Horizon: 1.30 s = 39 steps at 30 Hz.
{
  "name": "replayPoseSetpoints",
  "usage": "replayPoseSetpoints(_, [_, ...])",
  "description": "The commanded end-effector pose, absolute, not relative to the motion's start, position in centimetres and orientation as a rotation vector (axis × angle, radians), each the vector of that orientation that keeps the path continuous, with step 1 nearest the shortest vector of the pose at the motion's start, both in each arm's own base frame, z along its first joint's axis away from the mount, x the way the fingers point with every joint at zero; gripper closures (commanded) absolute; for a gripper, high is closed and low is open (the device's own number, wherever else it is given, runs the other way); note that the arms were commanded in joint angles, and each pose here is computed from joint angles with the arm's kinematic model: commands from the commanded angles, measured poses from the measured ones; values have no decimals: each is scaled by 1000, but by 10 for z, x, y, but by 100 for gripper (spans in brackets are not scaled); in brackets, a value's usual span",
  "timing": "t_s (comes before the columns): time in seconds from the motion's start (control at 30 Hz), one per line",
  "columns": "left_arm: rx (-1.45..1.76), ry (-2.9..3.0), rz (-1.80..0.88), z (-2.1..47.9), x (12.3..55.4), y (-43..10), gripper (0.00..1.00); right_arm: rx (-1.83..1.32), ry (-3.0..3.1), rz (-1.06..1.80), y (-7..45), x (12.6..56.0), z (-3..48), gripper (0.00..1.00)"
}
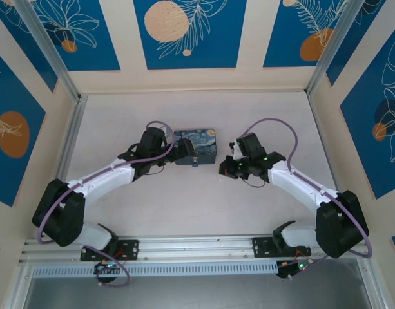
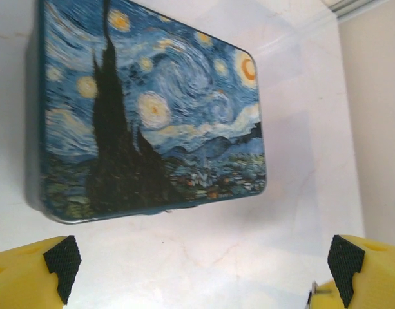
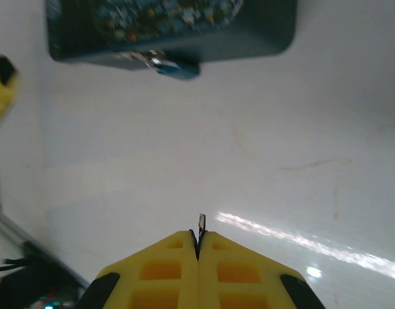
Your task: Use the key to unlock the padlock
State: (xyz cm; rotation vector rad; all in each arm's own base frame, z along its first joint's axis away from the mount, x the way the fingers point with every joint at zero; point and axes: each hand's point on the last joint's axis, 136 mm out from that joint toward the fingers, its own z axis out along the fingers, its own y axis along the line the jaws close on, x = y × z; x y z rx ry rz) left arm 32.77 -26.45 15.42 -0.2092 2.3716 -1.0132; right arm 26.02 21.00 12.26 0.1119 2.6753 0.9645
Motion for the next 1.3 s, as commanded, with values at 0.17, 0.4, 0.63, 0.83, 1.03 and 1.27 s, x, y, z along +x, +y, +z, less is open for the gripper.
replayPoseSetpoints(0.17, [-464, 2206, -1438, 196, 325, -298, 0, 383, 2378, 1465, 238, 289, 182, 100])
replayPoseSetpoints(0.4, [-689, 2113, -1517, 212, 329, -301, 3, 743, 2169, 1520, 233, 323, 194, 100])
replayPoseSetpoints(0.63, [-795, 2067, -1655, 206, 333, -313, 17, 974, 2052, 1515, 231, 340, 192, 100])
replayPoseSetpoints(0.83, [-800, 2053, -1707, 207, 334, -324, 37, 1021, 2024, 1523, 238, 347, 193, 100])
replayPoseSetpoints(1.03, [-791, 2055, -1736, 210, 332, -335, 47, 1028, 2006, 1532, 242, 351, 194, 100])
replayPoseSetpoints(1.27, [-793, 2058, -1777, 209, 331, -349, 52, 1025, 1993, 1542, 244, 352, 194, 100])
